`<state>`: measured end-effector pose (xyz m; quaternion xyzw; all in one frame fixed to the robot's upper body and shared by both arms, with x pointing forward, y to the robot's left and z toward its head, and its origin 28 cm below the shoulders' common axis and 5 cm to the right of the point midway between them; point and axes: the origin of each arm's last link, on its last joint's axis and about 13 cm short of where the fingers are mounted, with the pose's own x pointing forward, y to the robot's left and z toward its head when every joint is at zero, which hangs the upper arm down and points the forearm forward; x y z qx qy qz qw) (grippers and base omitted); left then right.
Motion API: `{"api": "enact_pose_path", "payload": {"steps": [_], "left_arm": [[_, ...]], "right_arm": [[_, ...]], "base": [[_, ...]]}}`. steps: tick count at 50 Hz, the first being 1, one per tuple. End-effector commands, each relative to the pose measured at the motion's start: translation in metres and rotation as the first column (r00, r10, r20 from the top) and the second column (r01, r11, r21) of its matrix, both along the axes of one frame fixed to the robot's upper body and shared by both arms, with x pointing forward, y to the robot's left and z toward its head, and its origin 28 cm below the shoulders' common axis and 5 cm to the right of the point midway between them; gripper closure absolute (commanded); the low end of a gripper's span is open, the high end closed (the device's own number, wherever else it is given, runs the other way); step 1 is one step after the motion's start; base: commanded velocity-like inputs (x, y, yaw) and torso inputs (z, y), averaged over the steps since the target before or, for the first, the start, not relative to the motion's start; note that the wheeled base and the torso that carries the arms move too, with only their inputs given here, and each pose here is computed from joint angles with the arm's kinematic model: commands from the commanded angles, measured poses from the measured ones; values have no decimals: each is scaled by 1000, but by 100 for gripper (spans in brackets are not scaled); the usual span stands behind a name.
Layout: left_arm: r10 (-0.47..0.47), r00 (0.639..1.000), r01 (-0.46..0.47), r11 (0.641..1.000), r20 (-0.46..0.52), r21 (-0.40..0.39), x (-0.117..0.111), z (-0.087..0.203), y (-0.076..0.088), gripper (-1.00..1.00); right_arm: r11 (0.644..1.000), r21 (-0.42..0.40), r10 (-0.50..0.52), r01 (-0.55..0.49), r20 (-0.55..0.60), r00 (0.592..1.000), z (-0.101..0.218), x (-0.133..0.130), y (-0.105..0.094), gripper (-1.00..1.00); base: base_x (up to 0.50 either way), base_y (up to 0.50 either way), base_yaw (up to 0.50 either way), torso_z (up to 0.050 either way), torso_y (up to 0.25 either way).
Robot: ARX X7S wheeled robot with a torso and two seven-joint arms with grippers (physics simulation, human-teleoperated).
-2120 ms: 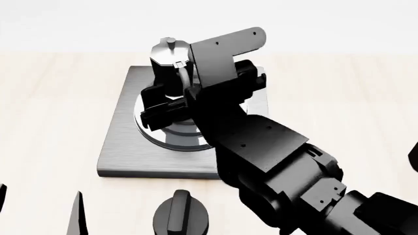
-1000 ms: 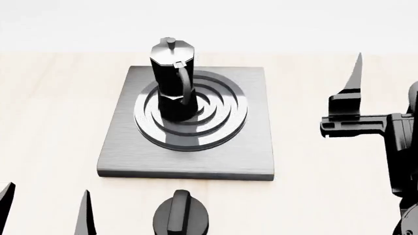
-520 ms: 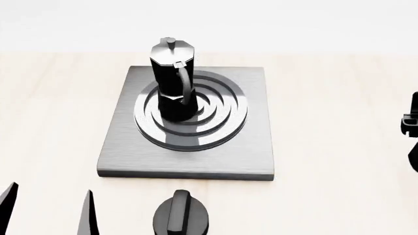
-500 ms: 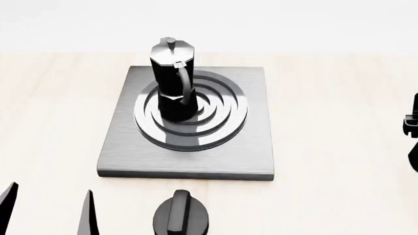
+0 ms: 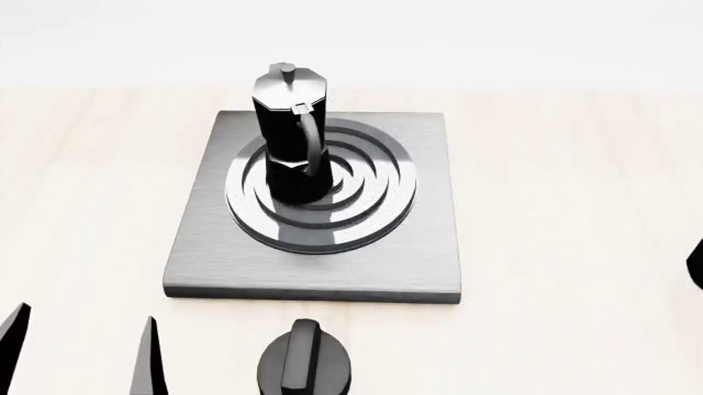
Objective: Put both moka pots on the stove.
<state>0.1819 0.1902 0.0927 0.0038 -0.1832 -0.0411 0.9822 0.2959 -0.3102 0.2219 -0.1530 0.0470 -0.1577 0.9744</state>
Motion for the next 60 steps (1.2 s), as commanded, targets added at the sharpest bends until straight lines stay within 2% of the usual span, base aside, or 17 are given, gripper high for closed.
{"api": "enact_pose_path", "payload": {"steps": [1,10,30,60], "left_arm": [[-2,1000,2,1000,0,-2,1,0,0,-100],[-3,1000,3,1000,4,3,2,2,1,-100],[-8,1000,8,1000,4,15,4,4,1,-100],[-9,1000,9,1000,-3,23,6,2,1,-100]], "right_arm": [[1000,17,7,-5,-125,992,5,8,-18,-100],[999,51,7,4,-222,975,0,13,-32,-100],[988,153,20,21,-261,965,-24,20,-39,-100],[987,154,-11,52,-257,966,-35,22,-42,-100]], "base": [[0,0,0,0,0],[0,0,0,0,0],[0,0,0,0,0],[0,0,0,0,-57]]}}
